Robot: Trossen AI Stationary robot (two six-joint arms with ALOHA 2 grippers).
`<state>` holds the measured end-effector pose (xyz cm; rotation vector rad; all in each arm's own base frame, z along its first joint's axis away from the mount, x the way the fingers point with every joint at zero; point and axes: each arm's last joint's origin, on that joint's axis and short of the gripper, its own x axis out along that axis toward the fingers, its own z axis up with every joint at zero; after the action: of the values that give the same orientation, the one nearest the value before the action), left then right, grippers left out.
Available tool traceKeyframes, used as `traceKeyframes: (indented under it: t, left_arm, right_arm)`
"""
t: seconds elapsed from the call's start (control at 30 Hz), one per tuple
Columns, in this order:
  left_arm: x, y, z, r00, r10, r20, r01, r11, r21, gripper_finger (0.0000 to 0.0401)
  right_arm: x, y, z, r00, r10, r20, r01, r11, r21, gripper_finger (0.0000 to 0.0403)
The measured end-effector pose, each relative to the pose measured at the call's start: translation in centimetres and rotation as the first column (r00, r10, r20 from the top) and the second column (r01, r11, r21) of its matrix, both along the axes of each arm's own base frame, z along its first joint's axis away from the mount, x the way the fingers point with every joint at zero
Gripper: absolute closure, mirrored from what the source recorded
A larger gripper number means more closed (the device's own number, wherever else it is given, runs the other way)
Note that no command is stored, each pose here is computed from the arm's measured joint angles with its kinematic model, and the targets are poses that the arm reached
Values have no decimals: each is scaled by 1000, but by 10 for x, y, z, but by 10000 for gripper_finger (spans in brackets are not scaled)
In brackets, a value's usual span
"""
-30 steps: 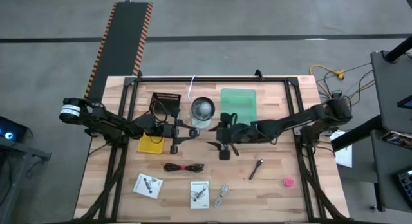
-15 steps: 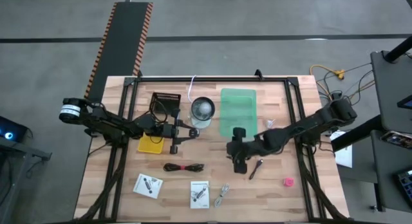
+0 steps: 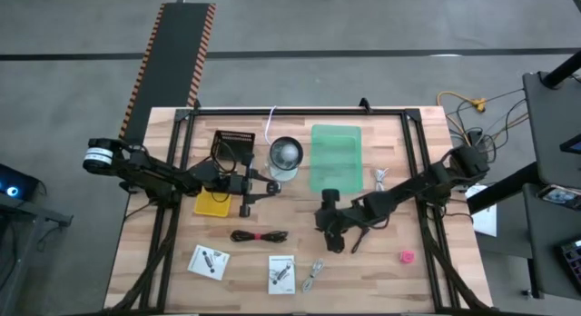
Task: Pick and place items into bin
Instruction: Put the black charger adapter into the yellow bin
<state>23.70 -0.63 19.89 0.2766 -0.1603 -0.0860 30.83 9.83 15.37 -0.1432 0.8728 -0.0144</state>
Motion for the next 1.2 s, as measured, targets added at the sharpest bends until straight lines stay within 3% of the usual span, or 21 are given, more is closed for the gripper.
traceKeyframes:
  t: [0.23, 0.4, 0.63, 0.83, 1.03, 1.2]
  left_arm:
    - [-1, 0, 1, 1000, -3, -6, 3, 1000, -12, 268]
    - [-4, 0, 4, 999, -14, -38, 10, 996, -85, 268]
    - [-18, 0, 22, 998, -29, -63, 14, 977, -214, 268]
    - [-33, 1, 36, 997, -19, -69, 1, 970, -245, 268]
    - [-47, 1, 38, 989, -42, -143, -17, 922, -387, 268]
    - [-56, 4, 33, 969, 31, -246, -154, 853, -500, 268]
  right_arm:
    - [1, -1, 10, 995, 87, 37, -85, 994, -70, 188]
    - [0, -2, 12, 990, 140, 28, -136, 983, -128, 188]
    - [-5, -4, 6, 990, 140, -2, -139, 982, -132, 188]
    - [-5, -5, 5, 988, 156, -3, -155, 977, -146, 188]
    - [-5, -5, 5, 987, 163, -5, -161, 975, -151, 188]
    - [-5, -4, 6, 984, 178, -6, -177, 971, -164, 188]
